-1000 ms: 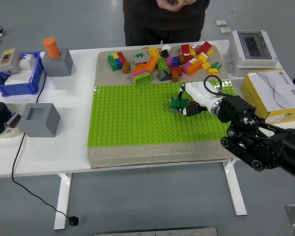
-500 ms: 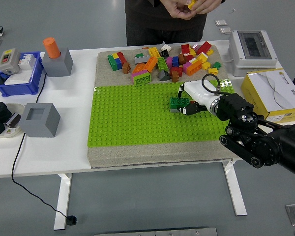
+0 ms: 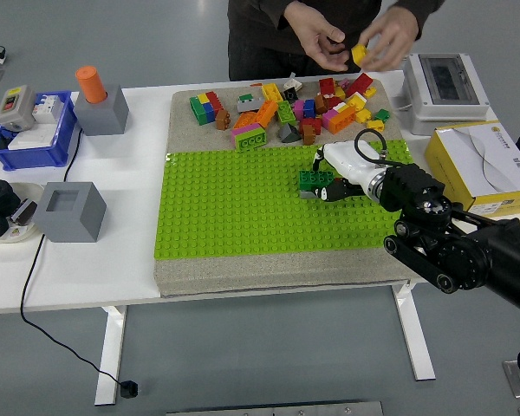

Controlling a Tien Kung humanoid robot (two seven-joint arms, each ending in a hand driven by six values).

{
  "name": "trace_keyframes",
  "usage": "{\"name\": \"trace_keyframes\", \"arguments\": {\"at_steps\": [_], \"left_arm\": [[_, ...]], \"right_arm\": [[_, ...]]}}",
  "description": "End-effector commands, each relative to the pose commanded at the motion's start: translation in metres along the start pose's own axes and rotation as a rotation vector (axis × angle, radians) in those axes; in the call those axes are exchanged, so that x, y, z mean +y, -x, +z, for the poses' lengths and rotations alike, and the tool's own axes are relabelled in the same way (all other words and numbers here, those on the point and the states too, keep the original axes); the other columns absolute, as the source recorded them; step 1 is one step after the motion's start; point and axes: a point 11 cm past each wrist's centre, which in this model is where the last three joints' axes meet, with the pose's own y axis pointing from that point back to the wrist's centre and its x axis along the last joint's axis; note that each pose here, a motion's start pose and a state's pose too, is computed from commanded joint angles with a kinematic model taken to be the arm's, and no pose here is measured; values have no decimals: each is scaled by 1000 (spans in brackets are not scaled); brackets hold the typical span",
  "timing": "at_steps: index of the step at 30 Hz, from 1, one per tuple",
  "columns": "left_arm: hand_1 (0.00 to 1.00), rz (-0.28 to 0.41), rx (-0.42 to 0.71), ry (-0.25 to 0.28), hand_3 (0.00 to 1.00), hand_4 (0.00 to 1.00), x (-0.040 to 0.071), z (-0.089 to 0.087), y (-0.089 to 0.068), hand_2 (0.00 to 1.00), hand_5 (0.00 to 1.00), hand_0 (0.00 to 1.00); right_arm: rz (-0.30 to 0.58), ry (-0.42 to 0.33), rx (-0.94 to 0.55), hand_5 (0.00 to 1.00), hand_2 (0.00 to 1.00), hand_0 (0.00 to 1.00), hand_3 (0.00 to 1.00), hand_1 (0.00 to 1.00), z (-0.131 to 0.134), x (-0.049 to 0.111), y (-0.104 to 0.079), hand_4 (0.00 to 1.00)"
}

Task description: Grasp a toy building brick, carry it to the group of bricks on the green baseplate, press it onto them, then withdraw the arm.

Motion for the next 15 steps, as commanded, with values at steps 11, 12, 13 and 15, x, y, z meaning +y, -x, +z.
{"name": "trace_keyframes", "arguments": {"at_steps": [11,12,13,15], "left_arm": [[778,0,-1,2,434,998,0,1,0,723,826,785],[778,0,-1,2,433,998,0,1,0,723,828,785],[778,0,-2,1,433,998,0,1,0,723,828,785],[778,0,-2,1,433,998,0,0,0,723,828,785]], "right_arm": [[-11,9,-7,245,770,758,618,730,4,0,5,694],[-11,9,-6,245,774,758,650,731,4,0,5,692],[-12,9,-6,245,774,758,650,731,4,0,6,692],[-13,9,-6,245,774,758,650,731,4,0,6,692]]}}
